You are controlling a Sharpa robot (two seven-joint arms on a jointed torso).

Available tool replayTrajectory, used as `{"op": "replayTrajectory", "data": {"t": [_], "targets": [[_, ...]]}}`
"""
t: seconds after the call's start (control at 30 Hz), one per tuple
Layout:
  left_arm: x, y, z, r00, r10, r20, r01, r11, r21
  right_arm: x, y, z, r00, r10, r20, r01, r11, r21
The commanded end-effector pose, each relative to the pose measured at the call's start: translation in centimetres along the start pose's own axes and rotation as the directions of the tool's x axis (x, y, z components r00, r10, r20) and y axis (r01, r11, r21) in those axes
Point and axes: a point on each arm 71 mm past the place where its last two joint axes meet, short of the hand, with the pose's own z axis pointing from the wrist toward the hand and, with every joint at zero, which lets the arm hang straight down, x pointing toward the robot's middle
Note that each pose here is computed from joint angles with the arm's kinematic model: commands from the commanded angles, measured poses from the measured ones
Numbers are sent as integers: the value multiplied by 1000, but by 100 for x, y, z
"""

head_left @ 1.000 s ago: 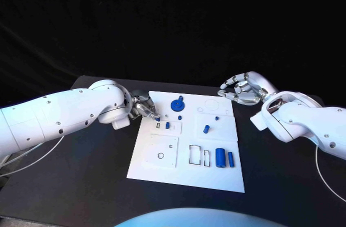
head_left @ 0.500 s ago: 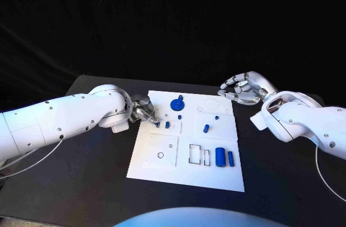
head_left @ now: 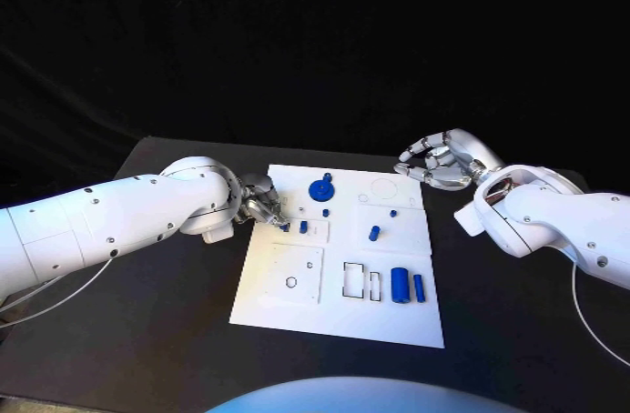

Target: Assemble the parts on the task board

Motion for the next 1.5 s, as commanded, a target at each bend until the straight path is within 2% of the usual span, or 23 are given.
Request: {"op": "replayTrajectory", "data": {"t": [0.03,0.37,0.73,1.23,1.5], "targets": [[3,-17,12,1000,20,1,-20,1000,2,12,9,-1,1000,-5,-10,5,1000,-10],[17,-52,31,1000,28,-6,-28,1000,3,14,10,-1,1000,-5,-10,5,1000,-10],[51,-63,33,998,44,-45,-44,999,-5,11,7,-3,1000,-5,-11,5,1000,-9],[40,-51,38,998,46,-32,-47,999,-22,9,5,-5,1000,-6,-10,6,1000,-8],[70,-93,54,997,54,-54,-55,998,-18,10,7,-5,1000,-6,-10,6,1000,-9]]}}
